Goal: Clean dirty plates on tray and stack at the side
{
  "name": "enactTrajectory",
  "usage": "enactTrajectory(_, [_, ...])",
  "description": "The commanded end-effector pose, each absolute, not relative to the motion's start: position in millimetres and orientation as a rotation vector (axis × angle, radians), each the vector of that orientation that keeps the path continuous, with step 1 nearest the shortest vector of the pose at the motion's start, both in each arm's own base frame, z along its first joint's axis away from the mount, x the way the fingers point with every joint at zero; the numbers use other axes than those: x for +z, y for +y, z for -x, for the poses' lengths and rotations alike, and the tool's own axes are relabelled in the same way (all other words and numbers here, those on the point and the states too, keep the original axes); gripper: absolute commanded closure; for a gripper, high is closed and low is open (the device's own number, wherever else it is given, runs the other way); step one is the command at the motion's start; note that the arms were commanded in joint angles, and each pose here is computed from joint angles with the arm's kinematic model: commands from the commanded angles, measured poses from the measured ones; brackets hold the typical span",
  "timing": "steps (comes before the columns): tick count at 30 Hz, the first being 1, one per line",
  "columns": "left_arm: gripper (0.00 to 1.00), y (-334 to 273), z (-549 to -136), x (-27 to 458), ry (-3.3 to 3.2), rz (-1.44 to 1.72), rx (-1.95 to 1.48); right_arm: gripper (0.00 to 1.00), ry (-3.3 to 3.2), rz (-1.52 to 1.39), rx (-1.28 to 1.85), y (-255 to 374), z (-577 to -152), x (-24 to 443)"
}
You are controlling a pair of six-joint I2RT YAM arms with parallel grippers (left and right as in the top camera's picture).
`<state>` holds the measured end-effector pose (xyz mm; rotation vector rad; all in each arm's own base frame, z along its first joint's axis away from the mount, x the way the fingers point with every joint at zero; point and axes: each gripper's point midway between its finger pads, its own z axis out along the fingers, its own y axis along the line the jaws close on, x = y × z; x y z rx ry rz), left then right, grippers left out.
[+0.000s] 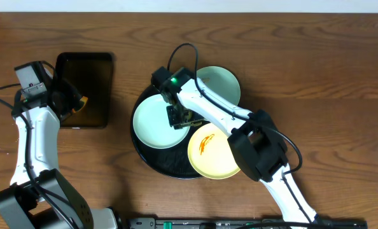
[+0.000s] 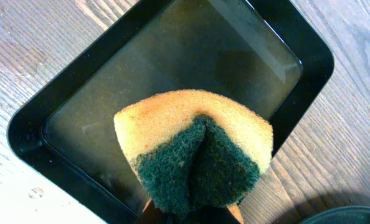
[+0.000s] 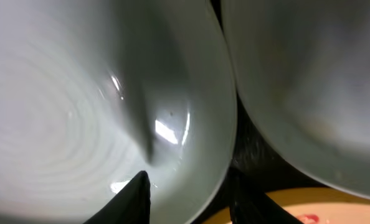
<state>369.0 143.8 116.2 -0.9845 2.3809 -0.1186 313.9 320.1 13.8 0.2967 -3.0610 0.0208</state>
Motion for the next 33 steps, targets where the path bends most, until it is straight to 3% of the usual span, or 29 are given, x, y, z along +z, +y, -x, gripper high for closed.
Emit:
enactTrajectory(1, [0.91,145.0,-370.1,114.6,2.395,0.963,-0.108,0.61,-3.056,-0.221,0.034,319.8,-310.6,4.5])
enactTrajectory(3, [0.91,145.0,-370.1,114.6,2.395,0.963,-0.108,0.61,-3.026,-0.214,0.030,319.9,-305.8,-8.1])
enactTrajectory(5, [0.91,145.0,-370.1,114.6,2.395,0.963,-0.108,0.67,-3.005,-0.205,0.032,318.8,-303.8,-15.2])
enactTrajectory(8, [0.91,145.0,-370.1,114.6,2.395,0.963,-0.108,0.80,-3.006,-0.206,0.032,318.9,-304.4,-15.4])
enactTrajectory(10, [0.91,145.0,-370.1,114.6,2.395,0.963,-0.108,0.99,-3.012,-0.230,0.020,322.2,-305.3,-12.7])
enactTrajectory(15, [0.91,145.0,-370.1,114.6,2.395,0.963,-0.108,0.99,-3.043,-0.288,-0.006,327.0,-312.2,2.2])
enactTrajectory(27, [0.91,145.0,-370.1,114.6,2.395,0.963,-0.108,0.99,-3.305,-0.535,-0.203,337.1,-355.8,112.8])
enactTrajectory(33, [0.91,145.0,-370.2,114.7,2.394,0.963,-0.109,0.99,-3.426,-0.473,-0.326,318.0,-378.3,166.0])
